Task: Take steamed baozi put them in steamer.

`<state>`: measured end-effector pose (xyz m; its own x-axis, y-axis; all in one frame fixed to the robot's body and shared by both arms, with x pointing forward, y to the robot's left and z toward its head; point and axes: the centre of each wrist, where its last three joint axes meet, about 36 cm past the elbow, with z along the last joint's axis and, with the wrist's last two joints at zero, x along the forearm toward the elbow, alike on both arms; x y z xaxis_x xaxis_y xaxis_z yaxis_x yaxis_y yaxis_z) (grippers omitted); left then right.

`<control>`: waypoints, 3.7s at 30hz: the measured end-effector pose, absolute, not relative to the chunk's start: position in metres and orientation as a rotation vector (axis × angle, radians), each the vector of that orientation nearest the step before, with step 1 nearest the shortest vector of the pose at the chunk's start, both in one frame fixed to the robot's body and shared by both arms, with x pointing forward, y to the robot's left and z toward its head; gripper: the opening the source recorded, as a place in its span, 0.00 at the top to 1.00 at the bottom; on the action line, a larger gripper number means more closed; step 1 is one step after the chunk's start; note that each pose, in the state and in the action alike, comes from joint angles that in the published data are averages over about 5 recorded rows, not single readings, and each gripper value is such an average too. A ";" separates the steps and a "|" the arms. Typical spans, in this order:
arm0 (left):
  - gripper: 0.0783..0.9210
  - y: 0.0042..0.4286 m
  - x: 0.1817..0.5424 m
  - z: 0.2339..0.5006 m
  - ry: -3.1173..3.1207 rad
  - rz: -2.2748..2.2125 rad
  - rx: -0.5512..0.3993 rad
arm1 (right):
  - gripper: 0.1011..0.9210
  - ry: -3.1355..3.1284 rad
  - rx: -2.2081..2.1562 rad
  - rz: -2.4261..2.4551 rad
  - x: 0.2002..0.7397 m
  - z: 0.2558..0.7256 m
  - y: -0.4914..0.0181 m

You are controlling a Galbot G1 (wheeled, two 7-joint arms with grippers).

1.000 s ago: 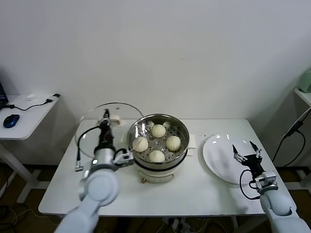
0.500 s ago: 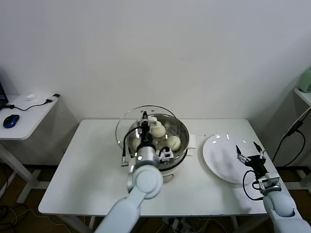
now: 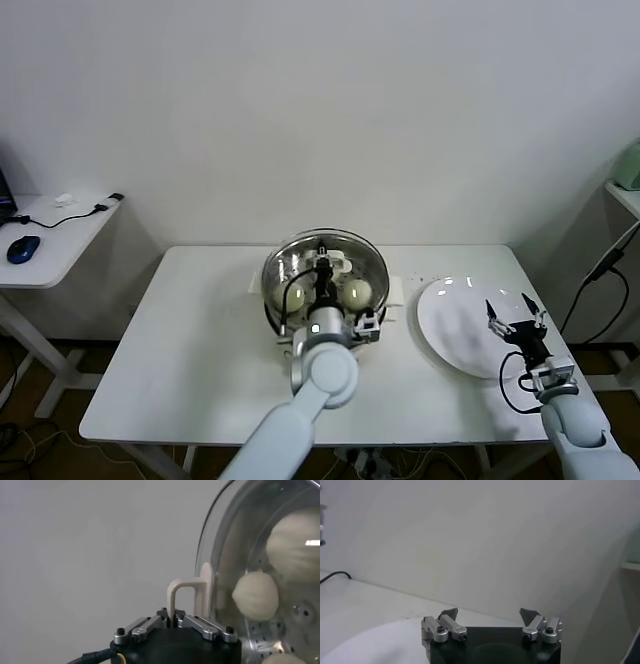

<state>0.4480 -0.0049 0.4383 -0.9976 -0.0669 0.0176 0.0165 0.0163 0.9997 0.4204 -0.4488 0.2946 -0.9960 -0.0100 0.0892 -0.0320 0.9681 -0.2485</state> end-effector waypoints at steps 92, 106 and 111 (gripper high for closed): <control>0.12 0.293 0.299 0.417 -3.051 -0.272 0.209 | 0.12 -3.003 0.082 0.365 0.421 0.338 -0.413; 0.12 0.303 0.287 0.405 -3.124 -0.216 0.255 | 0.12 -2.991 0.110 0.338 0.411 0.343 -0.412; 0.12 0.303 0.286 0.403 -3.134 -0.219 0.254 | 0.12 -2.987 0.124 0.322 0.410 0.345 -0.411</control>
<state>0.2857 0.3032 0.4029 -0.9870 -0.1593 -0.0211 -0.1607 0.9774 0.1371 0.4103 -0.4109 0.3447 -0.9876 -0.0672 0.1417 -0.0959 0.9738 -0.2064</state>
